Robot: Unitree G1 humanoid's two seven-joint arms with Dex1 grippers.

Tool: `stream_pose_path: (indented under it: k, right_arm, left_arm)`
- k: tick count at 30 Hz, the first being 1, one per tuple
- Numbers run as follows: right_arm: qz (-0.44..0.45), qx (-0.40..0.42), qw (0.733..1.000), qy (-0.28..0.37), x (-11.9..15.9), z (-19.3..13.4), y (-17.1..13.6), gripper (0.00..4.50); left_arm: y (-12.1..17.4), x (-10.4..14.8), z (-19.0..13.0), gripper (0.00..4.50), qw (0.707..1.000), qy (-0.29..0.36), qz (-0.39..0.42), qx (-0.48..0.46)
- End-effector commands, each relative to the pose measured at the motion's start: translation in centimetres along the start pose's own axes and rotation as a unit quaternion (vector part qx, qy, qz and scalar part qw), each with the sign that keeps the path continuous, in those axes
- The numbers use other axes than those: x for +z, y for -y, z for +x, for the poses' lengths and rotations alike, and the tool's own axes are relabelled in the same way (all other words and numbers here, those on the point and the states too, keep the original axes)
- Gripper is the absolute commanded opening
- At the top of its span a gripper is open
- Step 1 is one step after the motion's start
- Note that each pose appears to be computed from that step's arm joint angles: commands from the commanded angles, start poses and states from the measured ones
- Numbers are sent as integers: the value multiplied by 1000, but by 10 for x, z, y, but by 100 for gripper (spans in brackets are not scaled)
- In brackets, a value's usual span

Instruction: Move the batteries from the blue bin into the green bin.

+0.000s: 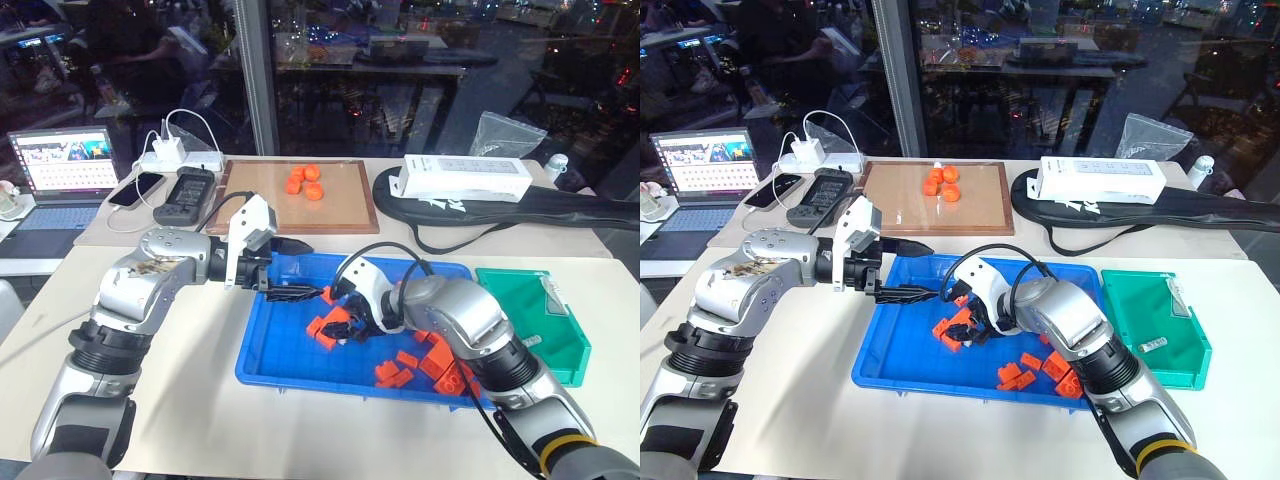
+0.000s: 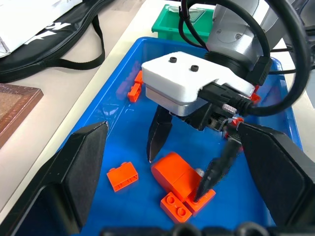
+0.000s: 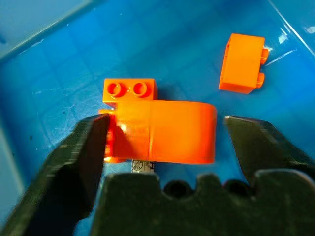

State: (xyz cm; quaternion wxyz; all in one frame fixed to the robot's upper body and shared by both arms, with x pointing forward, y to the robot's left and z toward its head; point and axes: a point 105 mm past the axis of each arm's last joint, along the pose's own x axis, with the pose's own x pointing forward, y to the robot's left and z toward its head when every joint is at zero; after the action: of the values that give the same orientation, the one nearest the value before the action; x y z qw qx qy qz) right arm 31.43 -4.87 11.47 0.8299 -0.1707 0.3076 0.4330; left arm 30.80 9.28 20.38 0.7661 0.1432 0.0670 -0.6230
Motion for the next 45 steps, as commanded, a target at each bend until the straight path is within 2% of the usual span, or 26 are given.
stream_pose_path:
  k: [1,2,8,13,19,22,26,27,31,35,39,45]
  right_arm:
    - [4,-15,1000,-7,-3,-6,7,245]
    - [2,-18,1000,-5,-2,-9,9,222]
    - [2,-63,998,4,3,-29,32,222]
    - [9,-100,995,-9,-7,-37,53,222]
    - [5,-105,994,-14,-11,-39,55,222]
    - [-5,-111,994,-17,-13,-40,56,286]
    - [-14,-134,991,-9,-9,-48,63,425]
    - [-19,-142,990,-6,-7,-53,65,447]
    - [-26,-154,988,13,6,-66,67,447]
    - [-63,-78,993,57,30,-76,34,447]
    - [-89,-39,994,47,27,-66,12,447]
    - [-104,0,995,10,6,-43,-4,447]
  left_arm:
    - [0,8,-3,450,1000,7,19,7]
    - [0,8,-3,450,1000,6,19,8]
    - [1,8,-2,450,1000,7,19,6]
    - [0,8,-1,450,1000,8,20,4]
    - [1,8,-1,450,1000,9,20,2]
    - [0,8,0,450,1000,9,20,2]
    - [1,8,0,450,1000,9,20,1]
    - [1,8,0,450,1000,8,20,1]
    - [0,8,-1,450,1000,8,21,2]
    - [0,9,-1,450,1000,8,21,2]
    - [0,9,0,450,1000,8,22,0]
    - [-1,10,-1,450,1000,7,24,1]
